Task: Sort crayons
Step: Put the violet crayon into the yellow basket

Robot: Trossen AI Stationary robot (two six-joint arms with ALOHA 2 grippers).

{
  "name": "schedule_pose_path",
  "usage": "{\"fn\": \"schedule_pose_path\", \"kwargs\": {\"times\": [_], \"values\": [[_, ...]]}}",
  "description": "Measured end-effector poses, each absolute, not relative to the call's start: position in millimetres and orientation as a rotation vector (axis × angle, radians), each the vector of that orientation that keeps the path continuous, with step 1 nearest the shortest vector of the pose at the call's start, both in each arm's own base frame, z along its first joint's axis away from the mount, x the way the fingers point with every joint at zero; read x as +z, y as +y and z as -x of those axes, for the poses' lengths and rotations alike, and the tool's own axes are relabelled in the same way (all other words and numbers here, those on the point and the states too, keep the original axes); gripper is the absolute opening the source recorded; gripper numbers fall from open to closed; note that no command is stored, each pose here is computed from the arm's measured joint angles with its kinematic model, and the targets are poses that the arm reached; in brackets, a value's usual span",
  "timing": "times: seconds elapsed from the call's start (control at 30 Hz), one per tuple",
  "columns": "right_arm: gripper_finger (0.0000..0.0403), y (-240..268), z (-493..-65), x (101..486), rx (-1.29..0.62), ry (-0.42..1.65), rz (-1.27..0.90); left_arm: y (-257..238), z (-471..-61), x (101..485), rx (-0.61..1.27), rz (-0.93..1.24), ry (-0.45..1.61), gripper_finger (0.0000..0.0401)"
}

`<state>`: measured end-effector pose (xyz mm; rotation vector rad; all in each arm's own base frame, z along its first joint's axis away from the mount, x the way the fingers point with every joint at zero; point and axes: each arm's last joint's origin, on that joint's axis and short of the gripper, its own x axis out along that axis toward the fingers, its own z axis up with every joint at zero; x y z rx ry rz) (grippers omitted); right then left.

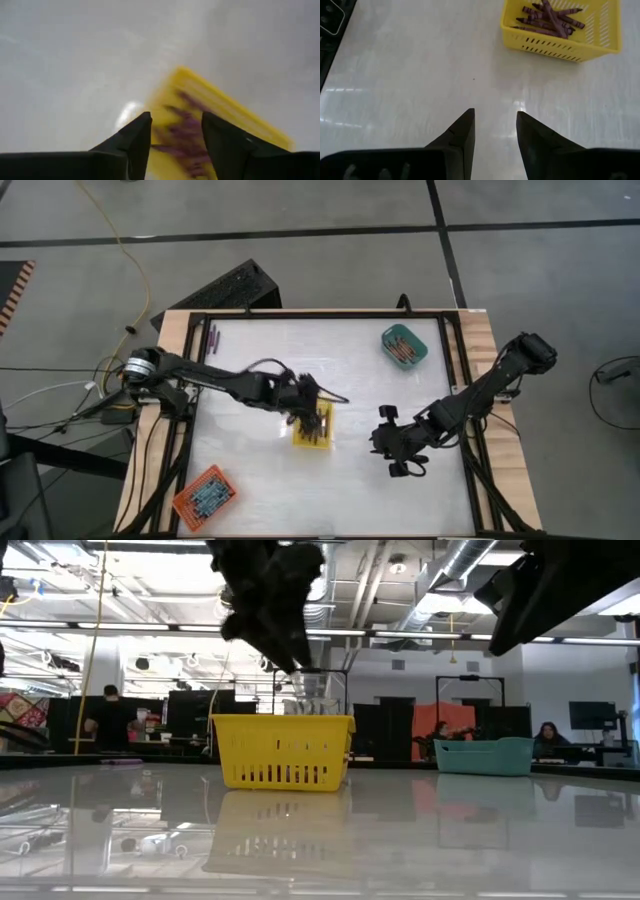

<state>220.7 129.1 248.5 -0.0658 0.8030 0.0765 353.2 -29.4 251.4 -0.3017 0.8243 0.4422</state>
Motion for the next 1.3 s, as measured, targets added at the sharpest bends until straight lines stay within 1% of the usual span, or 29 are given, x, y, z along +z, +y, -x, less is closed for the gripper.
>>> {"fn": "schedule_pose_path", "kwargs": {"times": [0.07, 0.17, 0.27, 0.37, 0.5, 0.6, 0.73, 0.87, 1.03, 1.13, 1.23, 1.3], "values": [[0.0138, 129, -221, 248, 0.074, 0.802, 0.068, -17, -339, 266, 0.533, 0.257, 0.819, 0.0171], [0.0138, 129, -221, 249, 0.059, 0.794, 0.076, 9, -311, 279, 0.709, 0.176, 0.894, 0.0170], [0.0138, 128, -221, 249, 0.040, 0.784, 0.082, 46, -286, 279, 0.848, 0.172, 0.993, 0.0162], [0.0138, 128, -222, 250, 0.027, 0.769, 0.082, 91, -262, 273, 0.923, 0.251, 1.058, 0.0155], [0.0138, 127, -224, 251, 0.015, 0.757, 0.079, 151, -228, 255, 0.972, 0.454, 1.084, 0.0151], [0.0138, 126, -224, 250, 0.012, 0.758, 0.081, 186, -199, 243, 1.031, 0.573, 1.093, 0.0151], [0.0138, 126, -223, 250, 0.011, 0.763, 0.085, 214, -161, 232, 1.128, 0.669, 1.117, 0.0151], [0.0138, 126, -223, 250, 0.003, 0.764, 0.093, 230, -131, 227, 1.183, 0.727, 1.143, 0.0151], [0.0138, 124, -224, 250, -0.026, 0.750, 0.120, 238, -125, 224, 1.166, 0.740, 1.118, 0.0151], [0.0138, 122, -225, 251, -0.046, 0.743, 0.116, 242, -129, 210, 1.148, 0.752, 1.190, 0.0151], [0.0138, 120, -227, 251, -0.053, 0.739, 0.111, 247, -131, 191, 1.119, 0.814, 1.263, 0.0151], [0.0138, 120, -227, 251, -0.054, 0.738, 0.107, 248, -133, 185, 1.133, 0.814, 1.286, 0.0151]]}}
